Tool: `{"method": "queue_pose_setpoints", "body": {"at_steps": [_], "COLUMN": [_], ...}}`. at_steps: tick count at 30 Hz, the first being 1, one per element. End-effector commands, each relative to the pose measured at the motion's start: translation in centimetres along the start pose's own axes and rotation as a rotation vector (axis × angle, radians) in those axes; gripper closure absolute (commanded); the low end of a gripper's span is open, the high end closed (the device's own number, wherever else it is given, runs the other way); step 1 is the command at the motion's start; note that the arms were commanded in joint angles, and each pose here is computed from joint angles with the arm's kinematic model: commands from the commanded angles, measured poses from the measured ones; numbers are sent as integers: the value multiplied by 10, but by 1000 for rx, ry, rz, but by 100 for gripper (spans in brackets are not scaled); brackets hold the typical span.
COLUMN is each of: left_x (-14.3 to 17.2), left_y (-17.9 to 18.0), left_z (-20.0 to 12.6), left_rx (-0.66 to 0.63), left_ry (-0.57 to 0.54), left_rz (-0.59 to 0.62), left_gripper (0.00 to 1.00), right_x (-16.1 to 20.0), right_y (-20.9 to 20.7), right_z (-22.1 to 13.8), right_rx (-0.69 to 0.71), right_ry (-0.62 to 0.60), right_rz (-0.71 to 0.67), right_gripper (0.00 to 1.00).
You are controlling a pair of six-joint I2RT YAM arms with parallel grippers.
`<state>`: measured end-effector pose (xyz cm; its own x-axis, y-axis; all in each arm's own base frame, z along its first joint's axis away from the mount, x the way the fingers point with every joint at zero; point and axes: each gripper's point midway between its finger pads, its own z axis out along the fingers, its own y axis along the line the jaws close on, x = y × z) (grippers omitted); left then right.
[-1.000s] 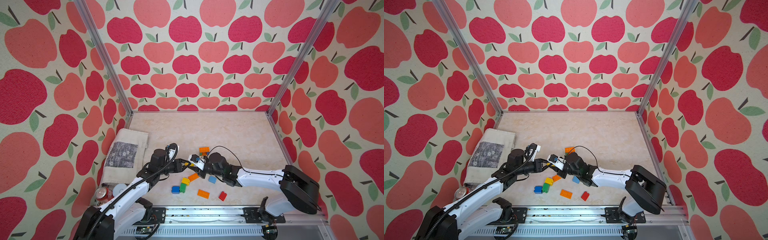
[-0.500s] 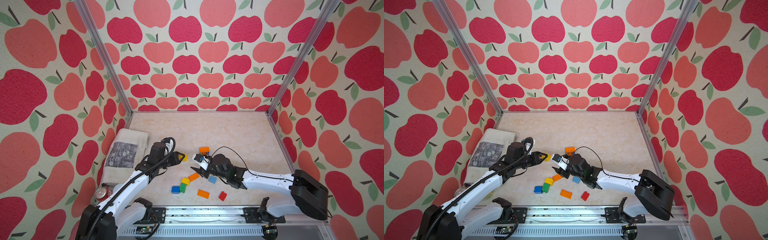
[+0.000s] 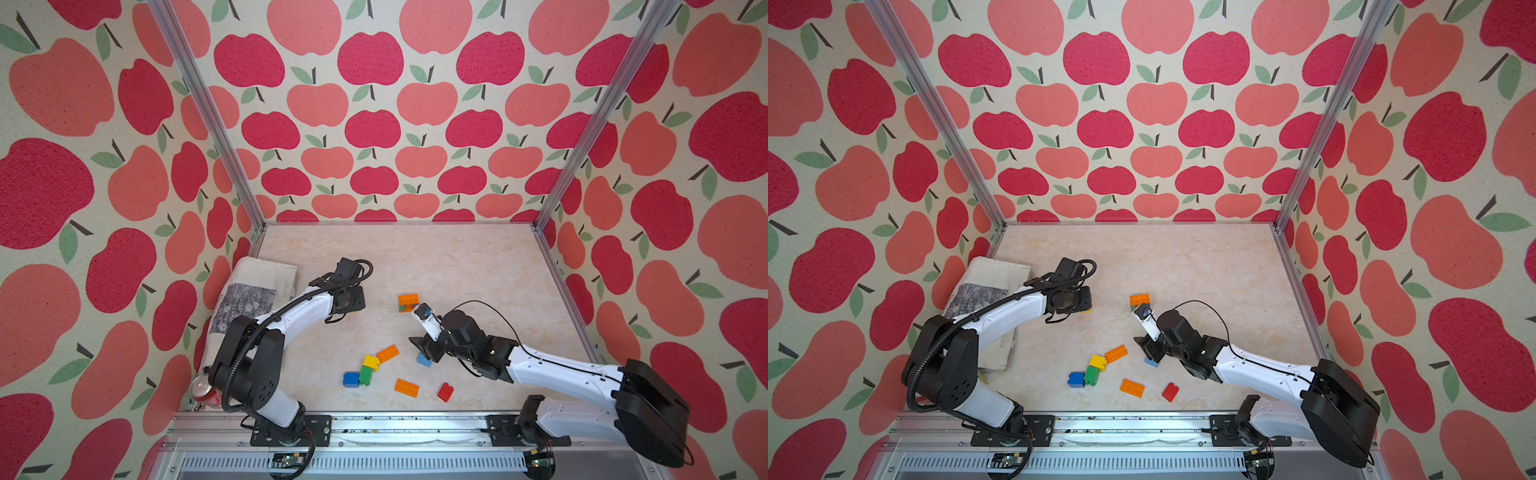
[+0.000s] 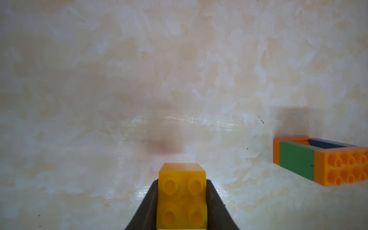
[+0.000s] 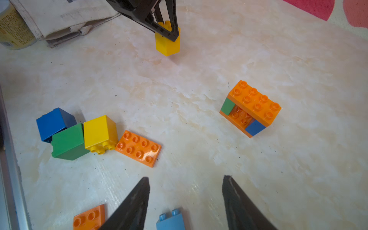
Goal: Assemble the letter p with lego
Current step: Place the lego brick at the center of the board.
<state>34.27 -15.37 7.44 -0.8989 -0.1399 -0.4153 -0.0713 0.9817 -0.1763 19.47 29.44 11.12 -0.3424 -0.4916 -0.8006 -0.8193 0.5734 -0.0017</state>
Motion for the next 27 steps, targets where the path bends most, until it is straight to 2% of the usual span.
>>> {"method": "queue_pose_setpoints", "body": {"at_steps": [1,6,14,22,27], "left_x": [2,5,11,14,14], "left_y": [11,8,4,0,-17], "left_z": [6,19,30,23,2], "left_rx": [-91,-104,-100,-58,58], "left_ry": [22,32,34,10,4], "left_rz": [23,11,21,14,-28], "left_gripper": [87,83,76,52,39], "right_x": [17,27,23,24,22], "right_y": [-13,-16,-13,-2,8], "right_z": [-2,-1,1,7,9], "right_rx": [60,63,47,-15,-70], "right_ry": [66,94,84,127,109], "right_rz": [75,98,114,120,88], "right_gripper": [38,38,38,39,40]}}
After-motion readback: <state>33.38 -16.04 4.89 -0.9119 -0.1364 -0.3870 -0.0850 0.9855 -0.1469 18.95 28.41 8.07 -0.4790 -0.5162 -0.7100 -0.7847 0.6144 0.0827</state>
